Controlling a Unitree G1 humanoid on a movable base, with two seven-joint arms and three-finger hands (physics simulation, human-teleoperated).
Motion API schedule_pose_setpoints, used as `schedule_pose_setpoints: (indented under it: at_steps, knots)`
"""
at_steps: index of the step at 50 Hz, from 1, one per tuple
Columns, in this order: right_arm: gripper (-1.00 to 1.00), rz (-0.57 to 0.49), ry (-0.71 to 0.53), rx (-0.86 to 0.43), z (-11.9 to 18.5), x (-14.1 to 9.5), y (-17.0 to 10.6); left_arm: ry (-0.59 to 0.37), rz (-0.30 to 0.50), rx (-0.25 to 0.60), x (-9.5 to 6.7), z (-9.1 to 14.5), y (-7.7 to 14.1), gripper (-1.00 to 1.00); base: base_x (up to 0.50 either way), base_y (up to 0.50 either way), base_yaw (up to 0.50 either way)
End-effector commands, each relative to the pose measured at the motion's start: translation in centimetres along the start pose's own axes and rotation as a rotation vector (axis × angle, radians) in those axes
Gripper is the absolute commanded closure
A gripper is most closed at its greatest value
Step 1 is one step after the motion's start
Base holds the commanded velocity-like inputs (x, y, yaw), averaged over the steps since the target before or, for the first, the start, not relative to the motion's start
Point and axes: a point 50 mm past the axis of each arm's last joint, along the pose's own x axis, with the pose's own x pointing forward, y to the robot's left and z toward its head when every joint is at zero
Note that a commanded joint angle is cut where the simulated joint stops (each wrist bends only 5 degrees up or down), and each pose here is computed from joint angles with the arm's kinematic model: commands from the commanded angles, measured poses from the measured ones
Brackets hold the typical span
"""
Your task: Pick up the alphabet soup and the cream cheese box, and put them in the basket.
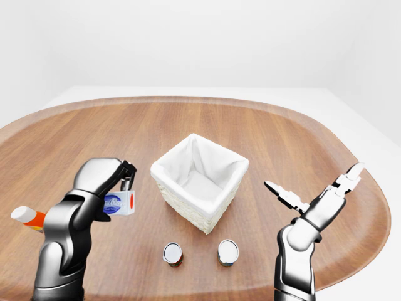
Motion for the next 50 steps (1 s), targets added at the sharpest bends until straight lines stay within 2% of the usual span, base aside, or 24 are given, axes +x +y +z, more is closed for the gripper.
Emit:
schedule_pose_setpoints:
  at_steps: [1, 6, 16, 25, 28, 31, 38, 44, 50]
  knots:
    - [-1.00, -0.002, 0.001, 0.002, 0.1, 0.0, -0.1, -0.035, 0.105, 0.016, 1.4, 1.6, 5.0, 1.00, 0.00, 0.00, 0.00]
    - [-1.00, -0.002, -0.002, 0.002, 0.1, 0.0, -0.1, -0.052, 0.140, -0.002, 2.2, 2.1, 6.3, 1.00, 0.00, 0.00, 0.00]
    - [-1.00, 0.001, -0.006, 0.001, 0.1, -0.1, 0.0, -0.108, 0.168, 0.028, 4.9, 4.5, 8.9, 1.00, 0.00, 0.00, 0.00]
    - [-1.00, 0.000, -0.009, 0.002, 0.2, -0.1, 0.0, -0.130, 0.211, 0.069, 6.4, 6.0, 11.7, 1.00, 0.00, 0.00, 0.00]
    - [-1.00, 0.000, -0.009, 0.002, 0.2, -0.1, -0.1, -0.149, 0.238, 0.081, 6.8, 7.1, 13.2, 1.00, 0.00, 0.00, 0.00]
    - [-1.00, -0.001, -0.008, 0.002, 0.1, -0.1, -0.1, -0.166, 0.236, 0.094, 7.3, 8.0, 13.7, 1.00, 0.00, 0.00, 0.00]
    - [-1.00, -0.002, -0.008, 0.004, 0.2, -0.1, -0.1, -0.187, 0.265, 0.115, 7.6, 9.4, 15.4, 1.00, 0.00, 0.00, 0.00]
    - [-1.00, -0.002, -0.007, 0.005, 0.2, -0.1, -0.1, -0.207, 0.262, 0.138, 7.9, 10.5, 15.8, 1.00, 0.00, 0.00, 0.00]
    - [-1.00, -0.003, -0.004, 0.006, 0.2, -0.1, -0.1, -0.243, 0.267, 0.204, 7.8, 12.3, 15.8, 1.00, 0.00, 0.00, 0.00]
